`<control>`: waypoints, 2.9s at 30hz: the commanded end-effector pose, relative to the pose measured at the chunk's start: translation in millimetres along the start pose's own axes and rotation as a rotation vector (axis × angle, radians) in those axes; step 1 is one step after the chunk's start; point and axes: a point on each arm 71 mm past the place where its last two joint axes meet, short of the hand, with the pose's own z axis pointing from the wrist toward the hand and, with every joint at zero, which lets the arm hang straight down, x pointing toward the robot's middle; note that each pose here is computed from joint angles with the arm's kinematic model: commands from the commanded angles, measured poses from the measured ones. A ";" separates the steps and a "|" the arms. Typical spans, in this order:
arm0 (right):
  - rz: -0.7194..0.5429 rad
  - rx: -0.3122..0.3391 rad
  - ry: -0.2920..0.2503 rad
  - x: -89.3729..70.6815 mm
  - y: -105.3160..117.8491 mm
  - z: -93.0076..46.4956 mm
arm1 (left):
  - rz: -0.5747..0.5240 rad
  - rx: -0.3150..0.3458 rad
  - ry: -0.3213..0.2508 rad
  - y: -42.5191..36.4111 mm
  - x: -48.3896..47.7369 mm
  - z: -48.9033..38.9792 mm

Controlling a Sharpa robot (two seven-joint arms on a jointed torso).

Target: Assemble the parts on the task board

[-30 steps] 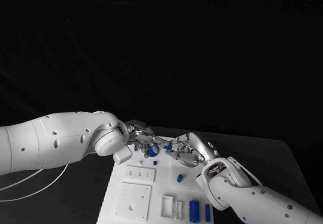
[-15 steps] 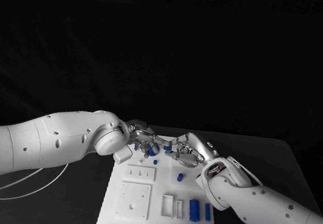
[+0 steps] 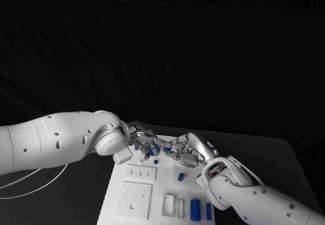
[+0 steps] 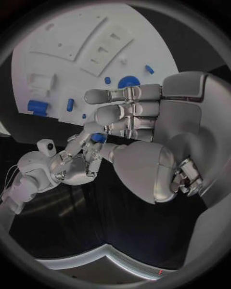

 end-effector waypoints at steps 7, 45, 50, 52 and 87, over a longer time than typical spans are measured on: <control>-0.004 -0.007 0.022 1.4 0.1 -0.3 | 0.025 -0.011 0.043 0.6 3.5 0.1; -0.020 0.079 -0.002 0.8 -12.5 -0.6 | -0.005 0.042 0.056 -4.5 7.5 1.0; -0.020 0.085 -0.001 0.6 -14.0 -0.8 | -0.005 0.043 0.059 -4.2 8.2 0.6; -0.019 0.088 -0.001 0.4 -14.8 -0.9 | -0.003 0.044 0.061 -4.2 8.5 0.5; 0.101 0.344 -0.059 -76.3 -88.9 -7.8 | 0.278 -0.066 -0.310 15.8 -10.7 -17.7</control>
